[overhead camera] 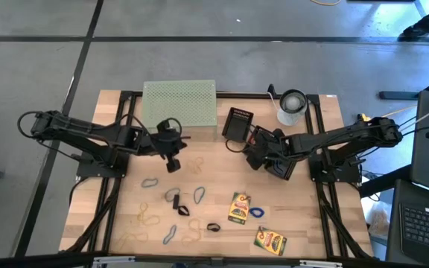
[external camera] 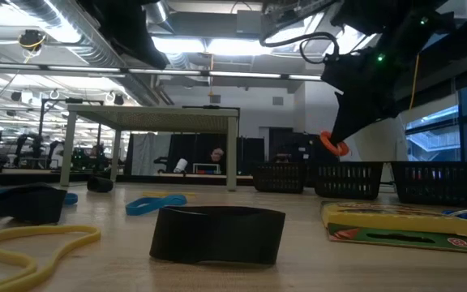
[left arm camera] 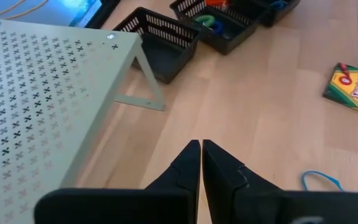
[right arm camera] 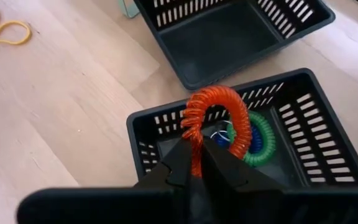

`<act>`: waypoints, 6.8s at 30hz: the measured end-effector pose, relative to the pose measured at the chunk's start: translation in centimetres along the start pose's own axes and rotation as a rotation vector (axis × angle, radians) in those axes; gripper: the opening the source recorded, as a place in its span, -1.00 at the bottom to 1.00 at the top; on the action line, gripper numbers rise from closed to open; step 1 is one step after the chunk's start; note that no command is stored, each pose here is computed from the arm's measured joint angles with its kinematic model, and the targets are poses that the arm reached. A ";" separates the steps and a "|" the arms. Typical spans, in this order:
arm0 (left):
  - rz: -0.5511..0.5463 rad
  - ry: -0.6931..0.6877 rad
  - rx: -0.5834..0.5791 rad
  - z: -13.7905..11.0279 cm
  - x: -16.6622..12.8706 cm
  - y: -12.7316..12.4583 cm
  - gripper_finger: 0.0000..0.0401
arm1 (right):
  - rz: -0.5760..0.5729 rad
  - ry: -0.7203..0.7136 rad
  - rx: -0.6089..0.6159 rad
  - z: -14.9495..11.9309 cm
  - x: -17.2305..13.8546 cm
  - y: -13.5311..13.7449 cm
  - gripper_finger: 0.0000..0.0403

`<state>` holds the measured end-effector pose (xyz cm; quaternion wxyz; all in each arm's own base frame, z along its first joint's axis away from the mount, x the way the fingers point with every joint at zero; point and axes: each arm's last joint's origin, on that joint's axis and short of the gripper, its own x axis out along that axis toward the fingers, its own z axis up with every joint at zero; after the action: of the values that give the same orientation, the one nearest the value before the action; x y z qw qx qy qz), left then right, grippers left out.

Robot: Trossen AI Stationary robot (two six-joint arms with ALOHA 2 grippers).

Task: Pick & Place Office Desk Supplies
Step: Put the orange spring keychain into the middle black bin, then put the blue spring keychain into the middle black bin

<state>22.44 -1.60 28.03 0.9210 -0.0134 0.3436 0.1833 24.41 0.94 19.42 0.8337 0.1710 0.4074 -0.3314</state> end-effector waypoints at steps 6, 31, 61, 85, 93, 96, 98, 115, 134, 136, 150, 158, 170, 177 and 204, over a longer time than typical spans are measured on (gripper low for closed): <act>-0.012 -0.001 0.009 -0.1 -0.1 -0.3 -0.96 | -0.002 0.000 0.006 0.0 0.0 0.0 -0.73; -0.019 0.021 -0.012 -0.4 -0.3 -0.6 -0.94 | 0.487 0.338 -0.042 -3.6 -4.8 5.6 -0.26; -0.018 0.024 -0.026 -0.4 -0.3 -0.6 -0.94 | 0.419 0.346 -0.606 -13.0 -0.8 11.1 -0.35; -0.015 0.015 -0.029 -0.3 -0.3 -0.6 -0.96 | 0.238 -0.215 -0.634 -5.2 -8.0 11.1 -0.95; -0.013 0.003 -0.034 -0.2 -0.3 -0.6 -0.94 | -0.081 -0.577 -0.530 1.0 -11.1 10.7 -0.91; -0.014 -0.004 -0.036 -0.2 -0.3 -0.6 -0.95 | -0.127 -0.624 -0.547 3.1 -11.8 10.8 -0.91; -0.015 -0.009 -0.032 -0.1 -0.3 -0.6 -0.96 | -0.096 -0.644 -0.550 4.6 -12.3 11.0 -0.91; 0.002 -0.015 -0.031 -0.1 -0.3 -0.6 -0.96 | 0.058 -0.505 -0.674 7.5 -11.0 9.6 -0.91; 0.010 0.010 -0.034 -0.8 0.5 -0.7 -0.95 | -0.191 -0.041 -0.392 -0.6 -1.0 1.7 -0.91; 0.012 0.019 -0.031 -0.9 0.6 -0.8 -0.95 | -0.180 -0.018 -0.380 -1.0 -0.4 1.3 -0.91; 0.015 0.029 -0.019 -1.0 0.9 -0.9 -0.95 | -0.104 0.081 -0.256 -1.4 0.8 0.5 -0.61; 0.014 0.029 -0.017 -1.0 0.9 -0.9 -0.94 | -0.104 0.080 -0.258 -1.4 0.8 0.5 -0.10; 0.005 0.007 -0.010 -0.8 0.9 -1.0 -0.91 | -0.052 0.053 -0.238 1.5 -1.7 2.1 0.28; -0.009 -0.048 0.004 -0.2 0.9 -1.1 -0.93 | -0.128 0.016 -0.287 3.4 -4.6 2.6 0.23; -0.011 -0.055 0.001 -0.1 0.9 -1.1 -0.93 | -0.138 0.282 -0.313 4.8 -2.3 -1.6 0.54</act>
<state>23.39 -2.39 27.26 0.9311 -0.0097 0.3180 0.1785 24.95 -1.92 24.18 0.7603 0.0560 0.5770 -0.2931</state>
